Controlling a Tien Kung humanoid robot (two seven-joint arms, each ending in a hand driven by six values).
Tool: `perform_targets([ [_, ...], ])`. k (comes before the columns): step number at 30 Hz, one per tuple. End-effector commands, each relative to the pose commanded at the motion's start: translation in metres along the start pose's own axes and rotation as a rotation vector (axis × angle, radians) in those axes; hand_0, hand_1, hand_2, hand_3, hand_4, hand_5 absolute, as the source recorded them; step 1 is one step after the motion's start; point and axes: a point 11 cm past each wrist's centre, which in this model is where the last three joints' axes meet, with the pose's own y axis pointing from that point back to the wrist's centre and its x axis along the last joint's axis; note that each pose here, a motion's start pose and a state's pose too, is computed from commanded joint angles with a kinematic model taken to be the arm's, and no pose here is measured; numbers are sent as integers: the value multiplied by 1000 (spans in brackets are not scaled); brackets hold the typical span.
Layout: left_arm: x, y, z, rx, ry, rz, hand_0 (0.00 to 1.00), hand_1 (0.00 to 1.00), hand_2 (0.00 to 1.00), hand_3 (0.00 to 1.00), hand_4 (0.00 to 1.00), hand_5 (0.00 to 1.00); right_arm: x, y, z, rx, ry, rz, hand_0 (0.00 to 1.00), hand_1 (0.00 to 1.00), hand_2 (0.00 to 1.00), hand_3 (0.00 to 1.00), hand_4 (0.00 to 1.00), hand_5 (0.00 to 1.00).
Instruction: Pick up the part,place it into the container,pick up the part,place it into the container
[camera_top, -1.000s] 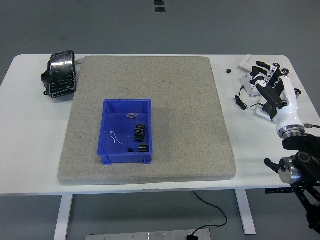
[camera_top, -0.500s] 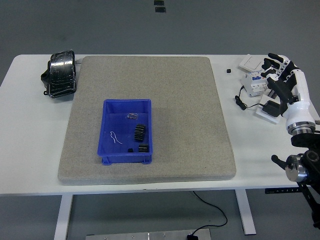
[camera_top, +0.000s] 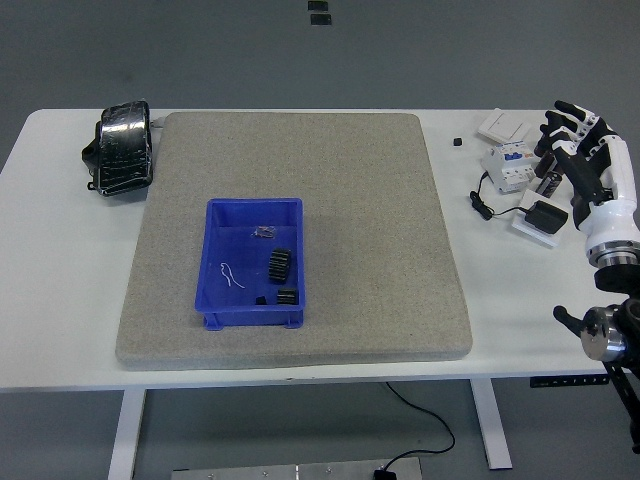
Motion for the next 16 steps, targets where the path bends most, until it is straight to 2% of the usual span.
perform_targets([
  [16, -3, 0, -1, 0, 1, -6, 664, 646, 624, 596, 696, 666, 1, 0, 2, -7, 14, 1, 712, 704, 715, 682, 707, 390],
])
